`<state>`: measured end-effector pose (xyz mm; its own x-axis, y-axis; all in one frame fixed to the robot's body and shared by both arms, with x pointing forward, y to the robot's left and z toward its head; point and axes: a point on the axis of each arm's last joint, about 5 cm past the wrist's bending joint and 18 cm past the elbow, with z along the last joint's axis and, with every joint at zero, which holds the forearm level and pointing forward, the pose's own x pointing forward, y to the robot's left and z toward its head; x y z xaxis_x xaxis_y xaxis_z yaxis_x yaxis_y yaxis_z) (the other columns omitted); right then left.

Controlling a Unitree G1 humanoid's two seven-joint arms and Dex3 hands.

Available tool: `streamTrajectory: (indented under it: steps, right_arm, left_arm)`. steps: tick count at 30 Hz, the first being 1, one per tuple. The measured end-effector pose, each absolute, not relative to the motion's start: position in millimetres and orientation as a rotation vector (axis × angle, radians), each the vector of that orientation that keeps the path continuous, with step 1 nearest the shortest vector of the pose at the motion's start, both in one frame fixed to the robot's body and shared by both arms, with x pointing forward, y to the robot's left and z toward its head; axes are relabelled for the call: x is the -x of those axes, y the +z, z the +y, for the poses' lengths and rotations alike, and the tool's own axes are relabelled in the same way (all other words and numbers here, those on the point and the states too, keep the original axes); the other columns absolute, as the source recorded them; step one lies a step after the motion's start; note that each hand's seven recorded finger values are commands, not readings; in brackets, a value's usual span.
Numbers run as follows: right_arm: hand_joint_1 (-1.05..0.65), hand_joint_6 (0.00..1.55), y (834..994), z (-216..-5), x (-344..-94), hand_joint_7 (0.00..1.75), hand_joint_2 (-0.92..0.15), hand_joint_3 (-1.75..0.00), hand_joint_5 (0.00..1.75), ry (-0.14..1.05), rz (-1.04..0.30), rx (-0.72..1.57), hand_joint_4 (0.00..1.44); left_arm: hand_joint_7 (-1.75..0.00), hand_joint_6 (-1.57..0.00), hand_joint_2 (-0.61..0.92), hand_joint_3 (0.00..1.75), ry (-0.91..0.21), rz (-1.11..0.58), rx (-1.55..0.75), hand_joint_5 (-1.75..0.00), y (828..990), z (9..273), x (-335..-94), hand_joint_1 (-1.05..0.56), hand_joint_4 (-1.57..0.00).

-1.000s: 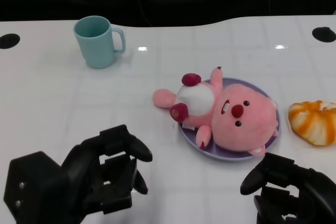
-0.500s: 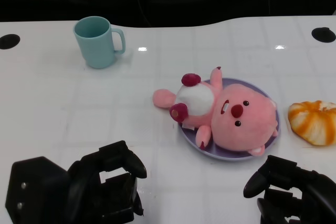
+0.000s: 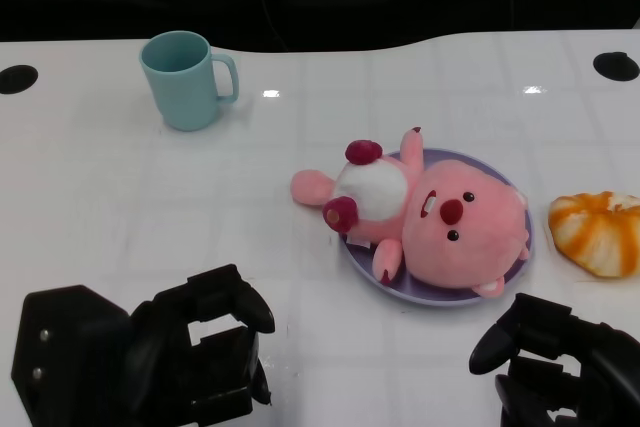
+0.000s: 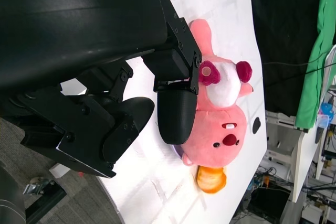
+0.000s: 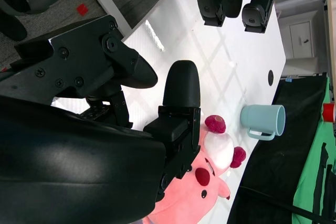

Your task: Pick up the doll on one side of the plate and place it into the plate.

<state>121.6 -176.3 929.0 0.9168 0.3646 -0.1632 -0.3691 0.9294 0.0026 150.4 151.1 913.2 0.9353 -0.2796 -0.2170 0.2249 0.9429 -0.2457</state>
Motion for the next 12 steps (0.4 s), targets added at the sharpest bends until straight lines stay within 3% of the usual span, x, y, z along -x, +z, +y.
streamTrajectory:
  steps: [12]
  right_arm:
    - [-0.08,0.48,928.8,-178.5,-121.8,1.42,-0.67,-1.04,1.75,0.376,0.164,0.034,0.63]
  left_arm:
    - [-1.61,-0.78,0.49,1.34,-0.272,0.255,0.209,-1.75,913.1,151.3,-151.5,-0.04,-0.88]
